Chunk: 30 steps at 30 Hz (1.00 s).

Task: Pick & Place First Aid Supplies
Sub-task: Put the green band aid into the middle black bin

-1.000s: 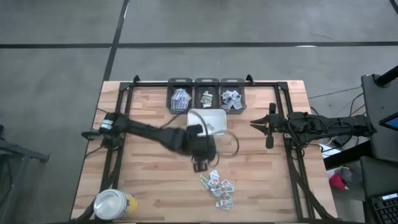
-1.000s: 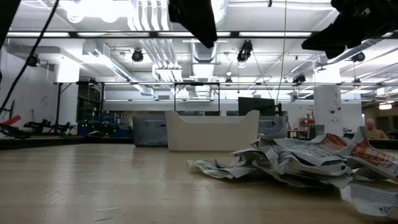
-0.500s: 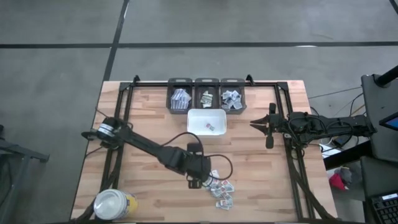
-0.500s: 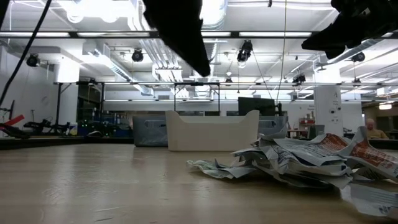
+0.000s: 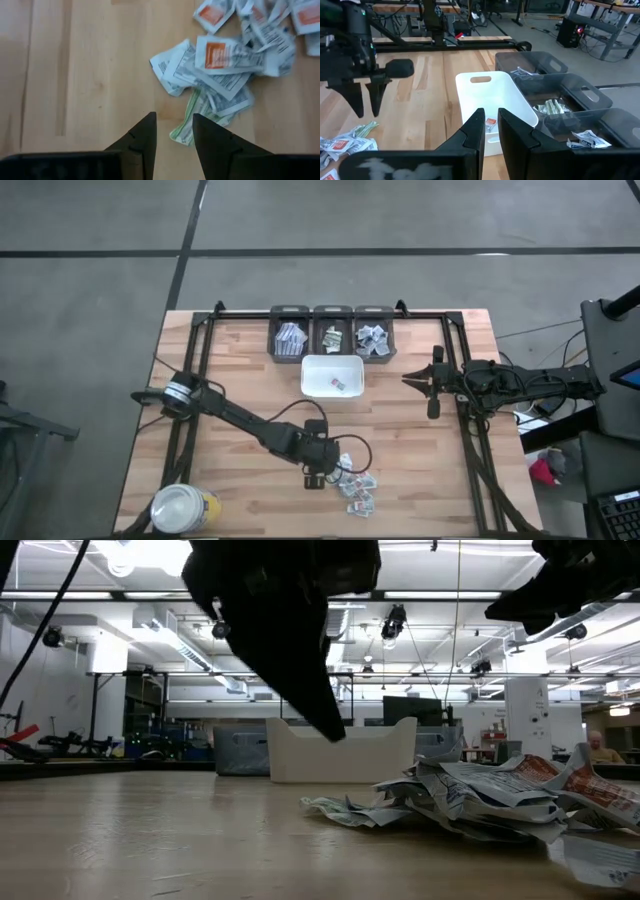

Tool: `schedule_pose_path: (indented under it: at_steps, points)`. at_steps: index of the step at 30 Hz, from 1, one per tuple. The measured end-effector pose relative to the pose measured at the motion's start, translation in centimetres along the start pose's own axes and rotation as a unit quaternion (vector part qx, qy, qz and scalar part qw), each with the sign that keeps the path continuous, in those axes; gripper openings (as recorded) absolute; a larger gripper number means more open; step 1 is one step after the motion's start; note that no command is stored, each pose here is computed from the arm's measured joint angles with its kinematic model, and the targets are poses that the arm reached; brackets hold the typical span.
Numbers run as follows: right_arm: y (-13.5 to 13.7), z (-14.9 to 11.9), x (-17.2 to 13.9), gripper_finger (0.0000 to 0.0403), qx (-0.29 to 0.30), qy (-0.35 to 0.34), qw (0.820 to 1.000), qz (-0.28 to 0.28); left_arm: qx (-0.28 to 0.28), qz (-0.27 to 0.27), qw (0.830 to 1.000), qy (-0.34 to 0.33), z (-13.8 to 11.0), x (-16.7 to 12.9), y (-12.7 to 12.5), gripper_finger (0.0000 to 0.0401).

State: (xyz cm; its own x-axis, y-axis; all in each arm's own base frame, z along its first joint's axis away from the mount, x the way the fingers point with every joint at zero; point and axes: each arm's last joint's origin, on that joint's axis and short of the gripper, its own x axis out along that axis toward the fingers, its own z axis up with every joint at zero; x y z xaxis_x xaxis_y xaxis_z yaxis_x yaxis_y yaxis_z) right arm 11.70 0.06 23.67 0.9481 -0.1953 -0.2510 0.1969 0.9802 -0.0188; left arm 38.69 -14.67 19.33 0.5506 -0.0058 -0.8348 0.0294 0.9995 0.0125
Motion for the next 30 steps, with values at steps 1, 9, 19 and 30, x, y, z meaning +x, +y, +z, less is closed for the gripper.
schedule_pose_path:
  at_steps: [1,9,19,30]
  points:
    - [0.0,0.0,0.0,0.0052,0.000,0.000,1.000,0.000,0.000,0.001,1.000,0.003,0.0,0.2,0.0,0.0121]
    - [0.0,0.0,0.0,0.0052,0.000,0.000,1.000,0.000,0.003,-0.004,1.000,0.021,-0.5,1.5,-0.2,0.0121]
    - [0.0,-0.3,0.1,0.0052,-0.001,0.004,1.000,0.000,0.010,0.003,0.998,0.056,-1.7,2.2,-0.1,0.0121]
    - [0.0,-1.3,0.4,0.0052,-0.004,0.019,1.000,-0.001,-0.025,0.009,0.997,0.066,-1.8,2.0,0.0,0.0121]
